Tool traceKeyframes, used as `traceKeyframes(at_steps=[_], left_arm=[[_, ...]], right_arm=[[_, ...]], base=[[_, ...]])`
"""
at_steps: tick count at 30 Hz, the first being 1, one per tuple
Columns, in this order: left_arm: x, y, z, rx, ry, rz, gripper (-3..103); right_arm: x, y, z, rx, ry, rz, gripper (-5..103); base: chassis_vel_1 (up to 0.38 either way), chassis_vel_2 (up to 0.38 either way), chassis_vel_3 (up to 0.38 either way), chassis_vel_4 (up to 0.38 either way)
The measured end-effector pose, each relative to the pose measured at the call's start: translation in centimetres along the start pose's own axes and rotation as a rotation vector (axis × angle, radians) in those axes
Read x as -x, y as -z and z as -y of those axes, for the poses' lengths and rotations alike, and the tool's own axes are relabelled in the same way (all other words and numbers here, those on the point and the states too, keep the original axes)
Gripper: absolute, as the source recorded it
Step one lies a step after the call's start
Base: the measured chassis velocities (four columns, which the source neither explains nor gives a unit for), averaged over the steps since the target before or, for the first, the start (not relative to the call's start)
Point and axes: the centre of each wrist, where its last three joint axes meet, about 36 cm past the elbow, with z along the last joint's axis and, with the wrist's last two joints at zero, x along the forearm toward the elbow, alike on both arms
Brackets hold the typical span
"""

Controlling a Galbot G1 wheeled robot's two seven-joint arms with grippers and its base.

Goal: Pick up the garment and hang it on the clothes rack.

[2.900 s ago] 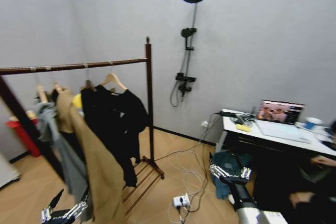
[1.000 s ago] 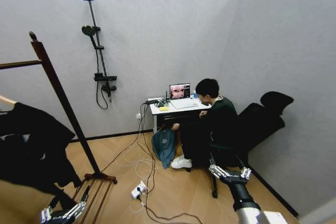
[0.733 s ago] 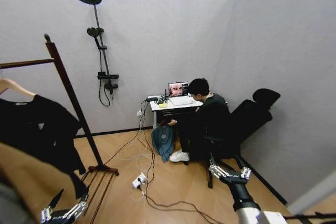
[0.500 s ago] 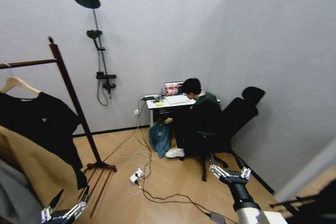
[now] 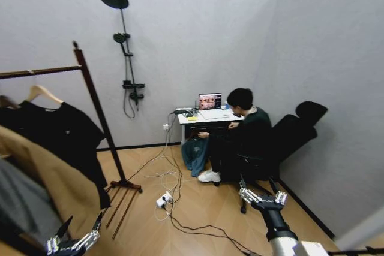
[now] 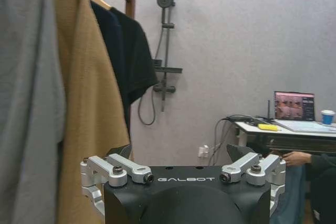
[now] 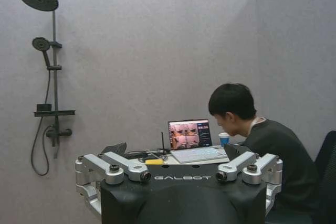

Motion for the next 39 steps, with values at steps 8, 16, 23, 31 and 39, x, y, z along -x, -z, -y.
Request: traceKeyframes(at_steps=[8, 16, 23, 31, 39], left_arm=[[0.0, 0.0, 0.0, 0.0, 0.0, 0.0, 100], [0.0, 0.0, 0.0, 0.0, 0.0, 0.0, 100], [0.0, 0.0, 0.0, 0.0, 0.0, 0.0, 100], [0.0, 0.0, 0.0, 0.0, 0.0, 0.0, 100], [0.0, 0.0, 0.0, 0.0, 0.0, 0.0, 100]], right_arm=[[0.0, 0.0, 0.0, 0.0, 0.0, 0.0, 100], [0.0, 0.0, 0.0, 0.0, 0.0, 0.0, 100], [0.0, 0.0, 0.0, 0.0, 0.0, 0.0, 100], [0.0, 0.0, 0.0, 0.0, 0.0, 0.0, 100], [0.0, 0.0, 0.0, 0.0, 0.0, 0.0, 100]], base=[[0.112, 0.09, 0.089, 0.104], [0.009, 0.013, 0.018, 0.007], [0.0, 0.0, 0.0, 0.0], [-0.038, -0.038, -0.035, -0.05], [0.0, 0.0, 0.0, 0.0]])
